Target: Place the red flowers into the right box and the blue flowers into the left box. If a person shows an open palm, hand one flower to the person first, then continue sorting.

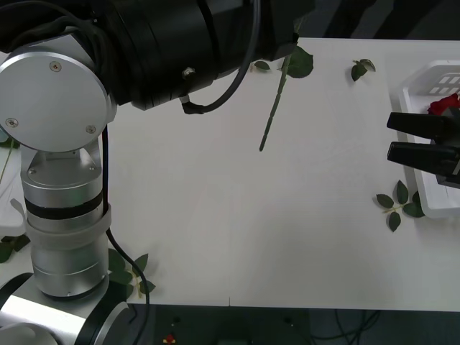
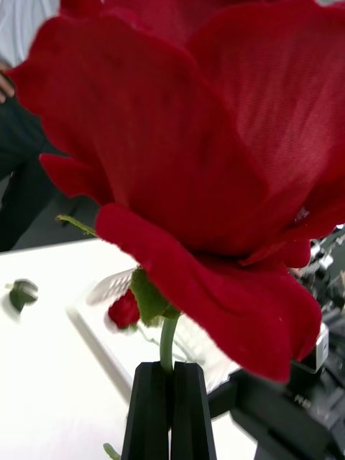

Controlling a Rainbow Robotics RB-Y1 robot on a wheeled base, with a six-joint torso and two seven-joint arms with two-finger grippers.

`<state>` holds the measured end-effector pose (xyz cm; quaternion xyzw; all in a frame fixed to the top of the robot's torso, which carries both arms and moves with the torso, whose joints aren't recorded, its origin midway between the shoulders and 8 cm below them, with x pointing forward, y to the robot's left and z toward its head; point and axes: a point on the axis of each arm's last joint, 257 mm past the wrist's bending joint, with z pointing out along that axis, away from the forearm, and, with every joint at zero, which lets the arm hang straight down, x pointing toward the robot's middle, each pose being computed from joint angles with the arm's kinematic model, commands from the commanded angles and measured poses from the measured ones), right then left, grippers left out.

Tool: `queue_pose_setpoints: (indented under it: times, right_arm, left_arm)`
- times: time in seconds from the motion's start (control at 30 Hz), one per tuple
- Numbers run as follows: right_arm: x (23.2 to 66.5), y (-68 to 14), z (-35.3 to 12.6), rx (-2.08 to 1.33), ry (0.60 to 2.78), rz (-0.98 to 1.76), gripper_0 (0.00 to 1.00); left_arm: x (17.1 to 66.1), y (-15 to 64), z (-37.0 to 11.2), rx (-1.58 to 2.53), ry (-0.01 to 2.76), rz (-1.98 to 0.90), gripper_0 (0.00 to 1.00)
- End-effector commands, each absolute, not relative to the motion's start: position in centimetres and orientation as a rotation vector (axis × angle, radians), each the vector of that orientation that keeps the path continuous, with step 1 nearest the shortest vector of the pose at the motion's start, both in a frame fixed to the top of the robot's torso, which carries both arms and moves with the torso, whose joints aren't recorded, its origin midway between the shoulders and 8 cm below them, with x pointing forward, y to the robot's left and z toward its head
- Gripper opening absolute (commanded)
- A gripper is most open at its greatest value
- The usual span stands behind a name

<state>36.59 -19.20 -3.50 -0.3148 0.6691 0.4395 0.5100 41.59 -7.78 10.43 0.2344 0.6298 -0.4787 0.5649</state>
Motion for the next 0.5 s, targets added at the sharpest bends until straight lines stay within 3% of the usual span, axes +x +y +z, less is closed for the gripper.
queue_pose_setpoints:
  times: [0.03,0.5]
  right_arm:
    - [36.5,-18.6,-2.6,-0.656,1.553,1.152,1.00]
    - [38.1,-15.4,-1.3,-0.724,1.472,1.120,1.00]
  left_arm:
    - [39.4,-11.2,14.0,0.606,1.342,-1.199,0.00]
    - [39.1,-12.5,13.8,0.610,1.333,-1.259,0.00]
